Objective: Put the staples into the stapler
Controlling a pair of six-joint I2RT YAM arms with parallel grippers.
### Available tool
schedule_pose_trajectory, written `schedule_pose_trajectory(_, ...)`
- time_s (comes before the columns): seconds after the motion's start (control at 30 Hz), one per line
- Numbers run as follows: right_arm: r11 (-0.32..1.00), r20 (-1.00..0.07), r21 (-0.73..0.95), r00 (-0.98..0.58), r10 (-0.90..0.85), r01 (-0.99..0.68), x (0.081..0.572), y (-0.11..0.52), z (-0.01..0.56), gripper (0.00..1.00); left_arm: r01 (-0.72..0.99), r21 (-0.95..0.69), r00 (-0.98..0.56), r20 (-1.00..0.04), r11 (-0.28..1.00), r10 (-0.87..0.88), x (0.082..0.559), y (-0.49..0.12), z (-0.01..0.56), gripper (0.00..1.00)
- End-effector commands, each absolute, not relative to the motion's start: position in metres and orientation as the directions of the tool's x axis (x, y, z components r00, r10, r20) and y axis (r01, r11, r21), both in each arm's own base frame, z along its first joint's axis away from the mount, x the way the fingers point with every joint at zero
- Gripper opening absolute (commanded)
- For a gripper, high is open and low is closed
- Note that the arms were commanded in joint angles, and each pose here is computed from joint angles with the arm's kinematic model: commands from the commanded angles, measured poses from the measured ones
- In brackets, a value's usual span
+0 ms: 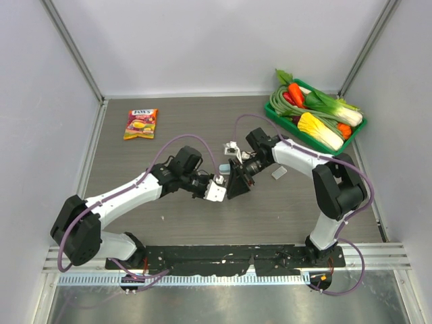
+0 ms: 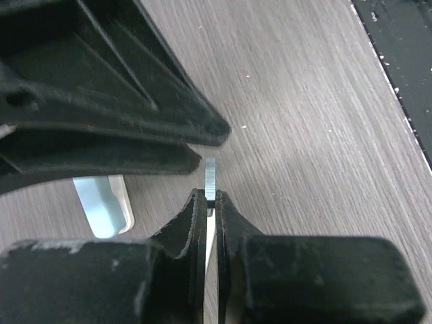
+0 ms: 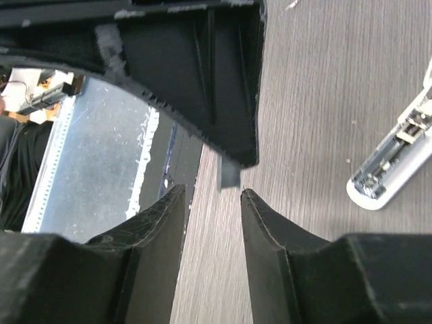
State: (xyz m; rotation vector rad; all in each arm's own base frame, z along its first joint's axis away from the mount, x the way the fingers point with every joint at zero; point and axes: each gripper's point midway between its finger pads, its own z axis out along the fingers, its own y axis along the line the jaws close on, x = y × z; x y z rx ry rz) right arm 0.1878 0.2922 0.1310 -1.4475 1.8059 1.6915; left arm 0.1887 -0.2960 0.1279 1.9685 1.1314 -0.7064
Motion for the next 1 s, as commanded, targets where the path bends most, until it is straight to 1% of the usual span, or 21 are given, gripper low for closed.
schedule_pose_trajectory(0.0, -0.201, -0.832, 0.443, -0.317, -0.455, -0.873, 0.2, 0.271, 0.164, 0.45, 0.897, 0.357, 0.441, -0.759, -0.261, 0.478, 0.203, -0.306, 0.142, 0.04)
schedule_pose_trajectory(0.03, -0.204, -0.842, 0.381, -0.248, -0.478, -0.902, 0.203, 0.265, 0.16, 0.45, 0.903, 0.357, 0.43, -0.757, -0.24, 0.492, 0.208, -0.306, 0.142, 0.03)
schedule_pose_trajectory(0.07, -0.191, -0.833, 0.378, -0.242, -0.497, -0.906, 0.202, 0.259, 0.16, 0.45, 0.917, 0.335, 0.398, -0.767, -0.215, 0.503, 0.209, -0.306, 0.142, 0.02)
schedule_pose_trajectory(0.13, -0.171, -0.84, 0.29, -0.164, -0.518, -0.942, 0.205, 0.249, 0.162, 0.45, 0.931, 0.311, 0.364, -0.773, -0.191, 0.52, 0.211, -0.306, 0.141, 0.01)
schedule_pose_trajectory(0.23, -0.079, -0.824, 0.122, -0.057, -0.563, -0.989, 0.219, 0.236, 0.16, 0.46, 0.959, 0.24, 0.282, -0.8, -0.148, 0.53, 0.212, -0.308, 0.145, 0.0)
schedule_pose_trajectory(0.27, -0.022, -0.812, 0.032, -0.013, -0.583, -0.999, 0.237, 0.233, 0.159, 0.47, 0.969, 0.206, 0.246, -0.819, -0.135, 0.519, 0.21, -0.311, 0.151, 0.0)
schedule_pose_trajectory(0.3, -0.002, -0.801, 0.001, 0.0, -0.598, -1.0, 0.238, 0.228, 0.153, 0.48, 0.976, 0.181, 0.217, -0.829, -0.119, 0.515, 0.21, -0.312, 0.154, 0.0)
schedule_pose_trajectory(0.37, 0.053, -0.779, -0.142, 0.078, -0.623, -0.988, 0.253, 0.219, 0.164, 0.48, 0.985, 0.139, 0.171, -0.854, -0.101, 0.491, 0.213, -0.315, 0.163, 0.0)
schedule_pose_trajectory(0.4, 0.062, -0.769, -0.17, 0.093, -0.632, -0.984, 0.254, 0.216, 0.163, 0.48, 0.994, 0.088, 0.109, -0.867, -0.065, 0.486, 0.214, -0.316, 0.167, 0.0)
schedule_pose_trajectory(0.47, 0.083, -0.763, -0.274, 0.164, -0.626, -0.958, 0.26, 0.214, 0.177, 0.48, 0.999, 0.027, 0.045, -0.879, -0.046, 0.474, 0.216, -0.321, 0.172, 0.0)
schedule_pose_trajectory(0.5, 0.101, -0.749, -0.298, 0.167, -0.641, -0.949, 0.261, 0.21, 0.173, 0.48, 0.999, -0.026, -0.014, -0.88, -0.019, 0.475, 0.216, -0.322, 0.172, 0.0)
schedule_pose_trajectory(0.57, 0.101, -0.747, -0.393, 0.253, -0.614, -0.914, 0.261, 0.215, 0.19, 0.49, 0.996, -0.085, -0.074, -0.875, -0.001, 0.478, 0.219, -0.327, 0.169, 0.0)
schedule_pose_trajectory(0.67, 0.083, -0.712, -0.487, 0.341, -0.614, -0.869, 0.256, 0.223, 0.199, 0.5, 0.984, -0.171, -0.172, -0.866, 0.045, 0.47, 0.224, -0.332, 0.169, 0.0)
schedule_pose_trajectory(0.77, 0.074, -0.666, -0.555, 0.389, -0.636, -0.829, 0.258, 0.23, 0.2, 0.5, 0.959, -0.269, -0.277, -0.846, 0.084, 0.455, 0.231, -0.337, 0.166, 0.0)
schedule_pose_trajectory(0.8, 0.052, -0.661, -0.558, 0.405, -0.632, -0.828, 0.252, 0.237, 0.196, 0.49, 0.948, -0.304, -0.315, -0.835, 0.099, 0.451, 0.235, -0.338, 0.162, 0.0)
schedule_pose_trajectory(0.9, 0.028, -0.648, -0.567, 0.425, -0.632, -0.824, 0.248, 0.246, 0.186, 0.49, 0.91, -0.396, -0.411, -0.827, 0.12, 0.385, 0.244, -0.343, 0.173, 0.0)
schedule_pose_trajectory(0.97, 0.027, -0.642, -0.582, 0.439, -0.628, -0.813, 0.248, 0.25, 0.184, 0.49, 0.875, -0.469, -0.482, -0.813, 0.122, 0.328, 0.249, -0.347, 0.179, 0.0)
